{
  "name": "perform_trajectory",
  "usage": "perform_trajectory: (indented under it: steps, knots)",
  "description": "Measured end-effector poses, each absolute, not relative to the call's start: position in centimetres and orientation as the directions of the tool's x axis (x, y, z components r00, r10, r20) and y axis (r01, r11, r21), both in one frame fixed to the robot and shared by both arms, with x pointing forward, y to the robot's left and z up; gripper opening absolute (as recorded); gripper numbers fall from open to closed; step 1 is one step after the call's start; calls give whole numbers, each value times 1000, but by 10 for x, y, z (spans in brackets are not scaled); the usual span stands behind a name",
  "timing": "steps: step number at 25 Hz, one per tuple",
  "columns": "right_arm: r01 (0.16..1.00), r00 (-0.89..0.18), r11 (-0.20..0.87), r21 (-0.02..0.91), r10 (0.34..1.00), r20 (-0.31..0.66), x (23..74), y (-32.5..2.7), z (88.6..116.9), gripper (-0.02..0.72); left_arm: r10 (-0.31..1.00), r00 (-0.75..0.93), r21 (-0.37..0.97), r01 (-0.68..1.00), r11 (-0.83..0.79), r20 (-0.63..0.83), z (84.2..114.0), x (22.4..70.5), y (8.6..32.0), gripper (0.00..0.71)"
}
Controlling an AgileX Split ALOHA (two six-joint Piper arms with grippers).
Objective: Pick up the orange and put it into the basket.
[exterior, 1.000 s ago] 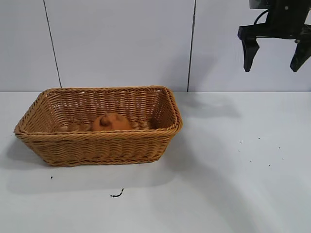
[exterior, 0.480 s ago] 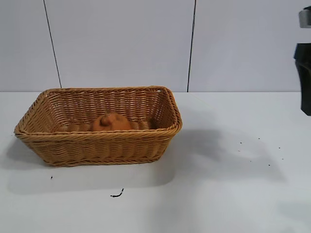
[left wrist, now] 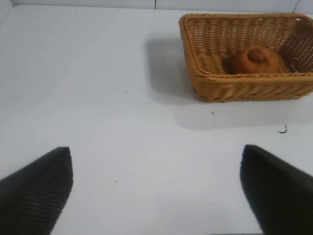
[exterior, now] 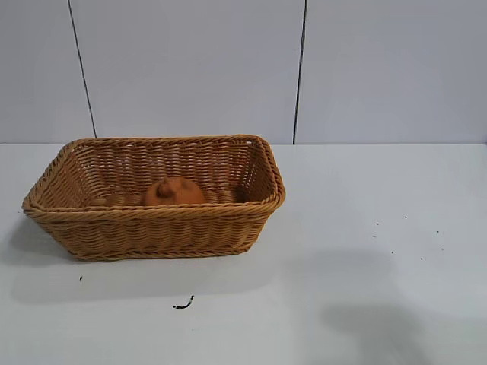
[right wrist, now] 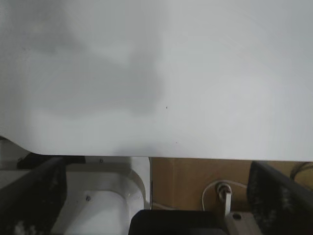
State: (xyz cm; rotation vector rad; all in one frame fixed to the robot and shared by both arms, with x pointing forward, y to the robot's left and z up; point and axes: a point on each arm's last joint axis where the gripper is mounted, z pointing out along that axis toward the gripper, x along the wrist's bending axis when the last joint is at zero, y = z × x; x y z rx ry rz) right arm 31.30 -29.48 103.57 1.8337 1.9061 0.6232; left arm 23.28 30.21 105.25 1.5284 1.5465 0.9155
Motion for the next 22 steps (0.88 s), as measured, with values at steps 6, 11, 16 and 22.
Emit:
perform_trajectory:
  steps: [6, 11, 16, 22]
  knots:
    - [633, -45, 23, 774, 999, 7, 275, -297, 1050, 694, 999, 8, 891, 453, 25, -32, 1052, 233, 302, 666]
    - [472, -46, 15, 881, 999, 8, 245, -298, 1053, 694, 999, 8, 891, 453, 25, -32, 1052, 233, 302, 666]
    - [423, -50, 9, 906, 999, 13, 236, -298, 1053, 694, 999, 8, 891, 453, 25, -32, 1052, 233, 302, 666]
    - [423, -52, 8, 906, 999, 15, 236, -298, 1053, 694, 999, 8, 891, 453, 25, -32, 1052, 233, 302, 666]
